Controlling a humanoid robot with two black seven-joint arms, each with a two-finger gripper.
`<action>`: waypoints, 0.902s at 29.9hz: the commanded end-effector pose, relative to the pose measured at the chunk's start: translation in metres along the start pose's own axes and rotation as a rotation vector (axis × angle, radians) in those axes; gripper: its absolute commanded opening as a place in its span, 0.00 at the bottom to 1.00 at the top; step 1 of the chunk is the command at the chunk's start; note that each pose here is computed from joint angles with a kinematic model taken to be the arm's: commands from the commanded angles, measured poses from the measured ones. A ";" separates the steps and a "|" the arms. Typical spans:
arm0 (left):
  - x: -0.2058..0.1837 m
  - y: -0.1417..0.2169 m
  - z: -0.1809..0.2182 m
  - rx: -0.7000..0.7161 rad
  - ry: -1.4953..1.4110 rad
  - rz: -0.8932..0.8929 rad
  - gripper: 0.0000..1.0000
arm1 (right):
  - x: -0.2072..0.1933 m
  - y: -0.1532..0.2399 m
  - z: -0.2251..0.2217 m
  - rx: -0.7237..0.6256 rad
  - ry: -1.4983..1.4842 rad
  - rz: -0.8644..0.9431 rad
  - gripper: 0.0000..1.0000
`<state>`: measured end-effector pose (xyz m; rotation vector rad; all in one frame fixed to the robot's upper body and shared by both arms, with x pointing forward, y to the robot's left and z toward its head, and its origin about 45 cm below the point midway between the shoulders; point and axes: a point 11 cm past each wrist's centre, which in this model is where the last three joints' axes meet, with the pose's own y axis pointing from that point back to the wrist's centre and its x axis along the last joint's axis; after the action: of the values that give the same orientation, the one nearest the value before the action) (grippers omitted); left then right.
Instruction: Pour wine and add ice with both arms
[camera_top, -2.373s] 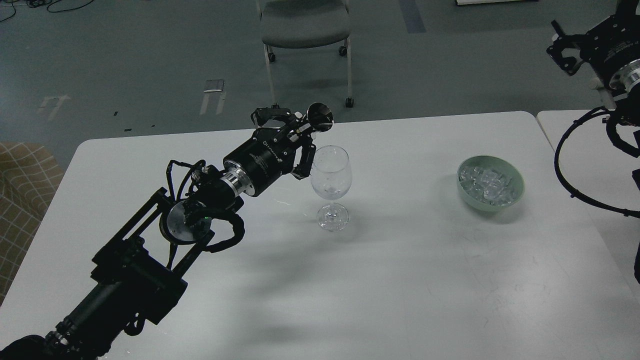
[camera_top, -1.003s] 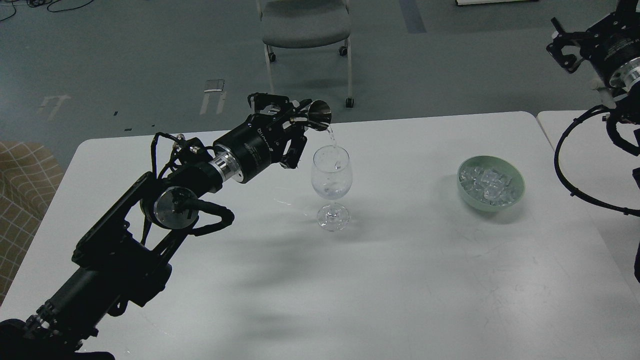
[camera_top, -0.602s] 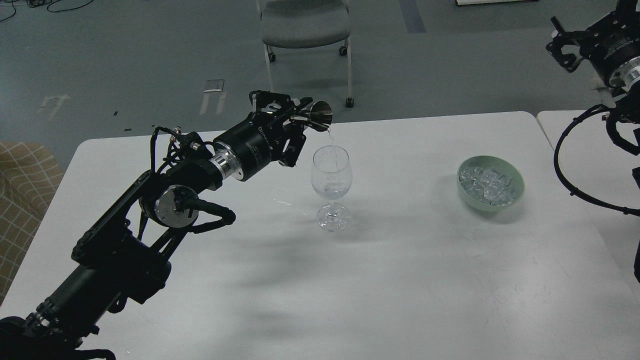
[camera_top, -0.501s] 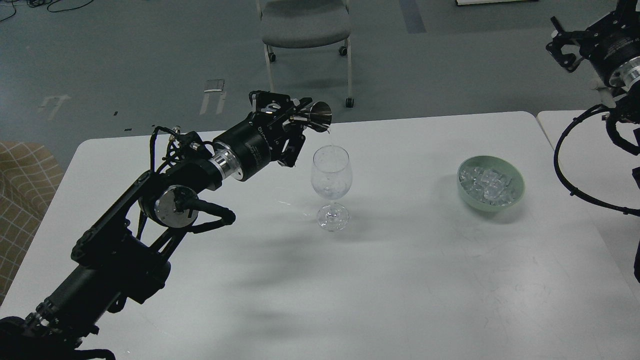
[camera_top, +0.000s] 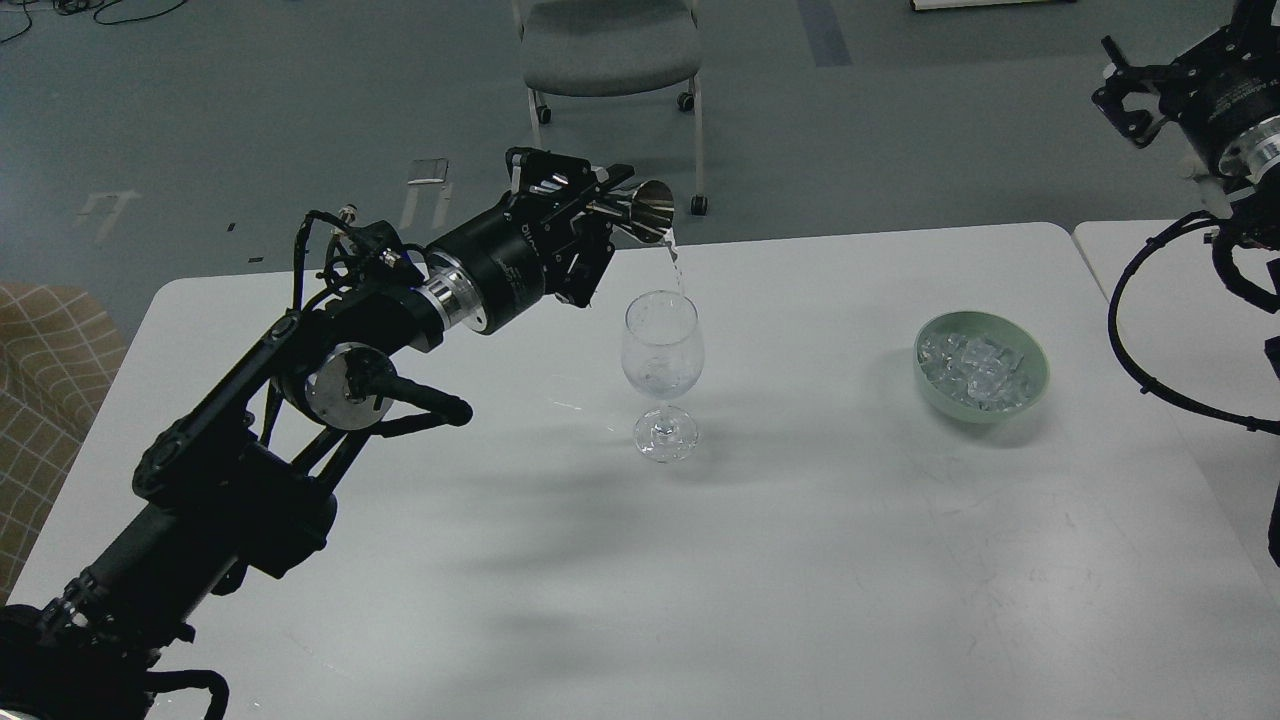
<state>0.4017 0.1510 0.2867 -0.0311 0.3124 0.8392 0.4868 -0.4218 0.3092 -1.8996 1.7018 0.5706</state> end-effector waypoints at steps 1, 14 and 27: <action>0.000 0.001 0.000 0.004 -0.050 -0.009 0.00 | -0.002 -0.001 -0.001 0.003 -0.001 -0.003 1.00; 0.005 0.003 0.021 0.000 -0.217 -0.021 0.00 | -0.002 -0.001 -0.003 0.006 0.000 -0.004 1.00; -0.018 -0.004 0.057 -0.041 -0.402 -0.090 0.00 | 0.000 0.000 -0.002 0.004 0.001 -0.001 1.00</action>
<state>0.4084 0.1493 0.3325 0.0893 -0.0407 0.7583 0.4873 -0.4228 0.3122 -1.8979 1.6996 0.5640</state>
